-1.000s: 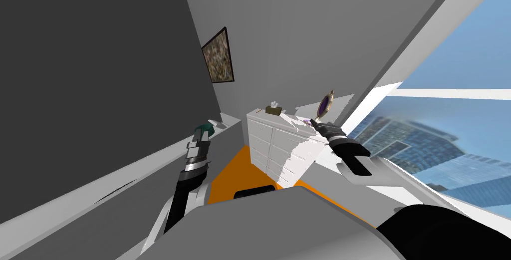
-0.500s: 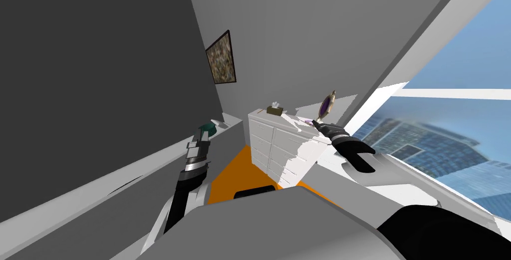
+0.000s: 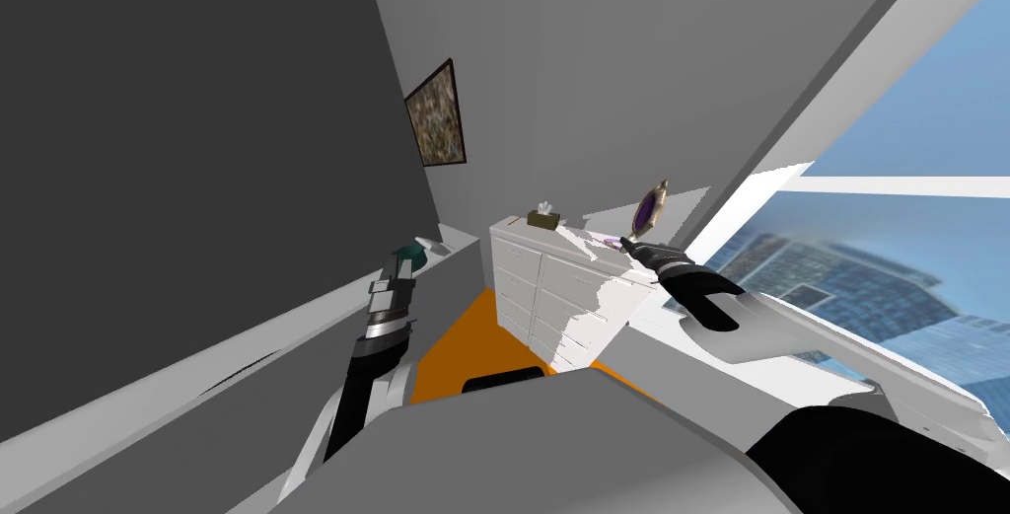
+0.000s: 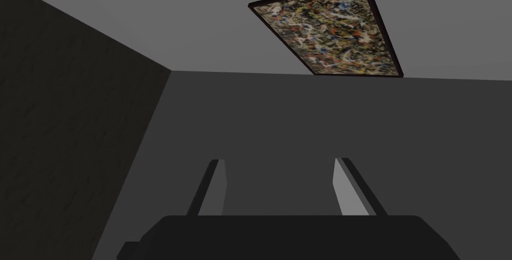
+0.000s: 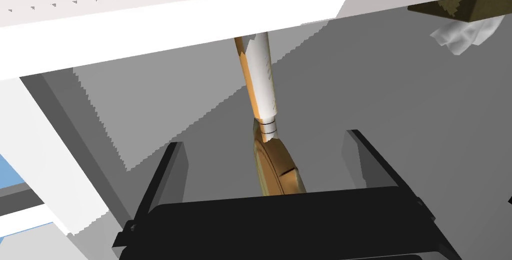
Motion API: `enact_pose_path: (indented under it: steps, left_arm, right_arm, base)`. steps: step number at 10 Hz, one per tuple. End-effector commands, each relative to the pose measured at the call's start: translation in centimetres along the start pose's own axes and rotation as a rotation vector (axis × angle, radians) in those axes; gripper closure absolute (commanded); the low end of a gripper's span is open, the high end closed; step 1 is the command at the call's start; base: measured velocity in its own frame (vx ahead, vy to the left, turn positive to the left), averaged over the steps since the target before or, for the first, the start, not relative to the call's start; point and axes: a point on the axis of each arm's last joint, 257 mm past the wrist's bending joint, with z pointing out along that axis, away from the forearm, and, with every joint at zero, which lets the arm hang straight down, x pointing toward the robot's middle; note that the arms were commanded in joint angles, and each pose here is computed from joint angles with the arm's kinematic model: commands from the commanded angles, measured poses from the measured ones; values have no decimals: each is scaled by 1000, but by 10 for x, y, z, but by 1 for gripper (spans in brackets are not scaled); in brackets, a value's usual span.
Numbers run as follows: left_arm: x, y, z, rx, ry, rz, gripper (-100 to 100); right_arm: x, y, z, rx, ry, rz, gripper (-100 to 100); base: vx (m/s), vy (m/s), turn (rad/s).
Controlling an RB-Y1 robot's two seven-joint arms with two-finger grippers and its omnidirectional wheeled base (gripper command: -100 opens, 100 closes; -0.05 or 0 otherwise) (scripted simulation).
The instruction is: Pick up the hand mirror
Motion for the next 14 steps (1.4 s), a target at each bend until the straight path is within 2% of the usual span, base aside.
enact_pose_path:
  steps: [1, 5, 9, 14]
  left_arm:
    - [0, 0, 0, 0, 0, 0, 0]
    - [0, 0, 0, 0, 0, 0, 0]
    - [0, 0, 0, 0, 0, 0, 0]
    - [0, 0, 0, 0, 0, 0, 0]
  right_arm:
    - [-3, -5, 2, 23, 17, -16, -100]
    - [-9, -9, 3, 63, 42, -47, -100]
    - [-20, 1, 0, 79, 59, -79, -100]
    - [-31, 39, -17, 19, 60, -95, -100]
  base:
    - [43, 10, -42]
    - [42, 6, -47]
    - [45, -6, -70]
    - [9, -30, -67]
